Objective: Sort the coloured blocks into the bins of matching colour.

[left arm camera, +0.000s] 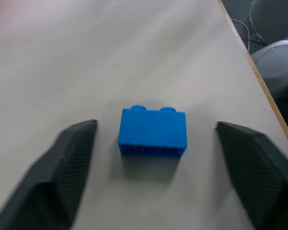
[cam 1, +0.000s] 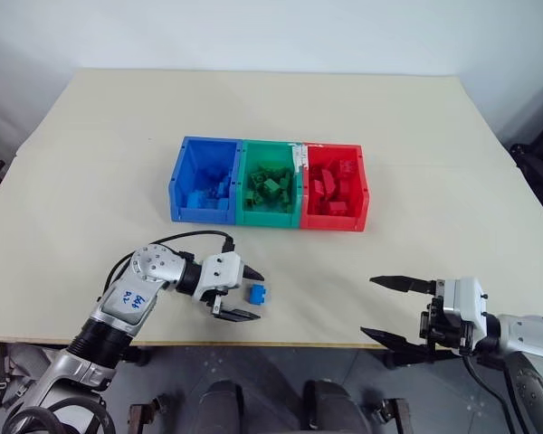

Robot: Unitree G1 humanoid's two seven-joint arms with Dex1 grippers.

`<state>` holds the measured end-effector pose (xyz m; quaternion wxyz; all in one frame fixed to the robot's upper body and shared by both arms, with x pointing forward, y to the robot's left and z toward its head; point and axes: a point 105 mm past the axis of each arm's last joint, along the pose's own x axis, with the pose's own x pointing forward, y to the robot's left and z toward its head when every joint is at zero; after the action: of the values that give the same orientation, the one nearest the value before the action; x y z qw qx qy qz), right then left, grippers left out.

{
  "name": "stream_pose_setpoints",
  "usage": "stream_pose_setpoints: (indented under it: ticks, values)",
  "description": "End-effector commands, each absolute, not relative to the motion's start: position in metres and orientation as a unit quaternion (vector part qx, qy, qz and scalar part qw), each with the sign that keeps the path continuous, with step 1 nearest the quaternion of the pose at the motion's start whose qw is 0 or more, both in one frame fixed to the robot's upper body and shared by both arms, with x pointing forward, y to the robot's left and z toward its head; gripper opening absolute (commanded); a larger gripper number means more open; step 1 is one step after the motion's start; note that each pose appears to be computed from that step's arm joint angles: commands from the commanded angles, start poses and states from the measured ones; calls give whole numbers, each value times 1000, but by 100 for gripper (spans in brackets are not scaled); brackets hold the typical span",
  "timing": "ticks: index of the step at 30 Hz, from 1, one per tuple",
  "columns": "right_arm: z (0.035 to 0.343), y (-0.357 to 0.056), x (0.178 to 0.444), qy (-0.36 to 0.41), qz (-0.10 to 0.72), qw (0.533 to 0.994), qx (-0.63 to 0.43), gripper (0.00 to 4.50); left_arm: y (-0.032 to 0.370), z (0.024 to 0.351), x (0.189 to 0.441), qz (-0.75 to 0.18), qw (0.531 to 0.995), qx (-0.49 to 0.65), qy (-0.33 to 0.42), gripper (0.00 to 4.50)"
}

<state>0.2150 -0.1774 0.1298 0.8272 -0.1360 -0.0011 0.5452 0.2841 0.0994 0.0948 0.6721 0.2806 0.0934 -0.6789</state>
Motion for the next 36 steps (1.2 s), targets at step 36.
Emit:
stream_pose_setpoints:
  ticks: [36]
  values:
    - [191, -125, 265, -173, 490, 850, -82, 450, 177, 219, 417, -287, 955, 51, -61, 276]
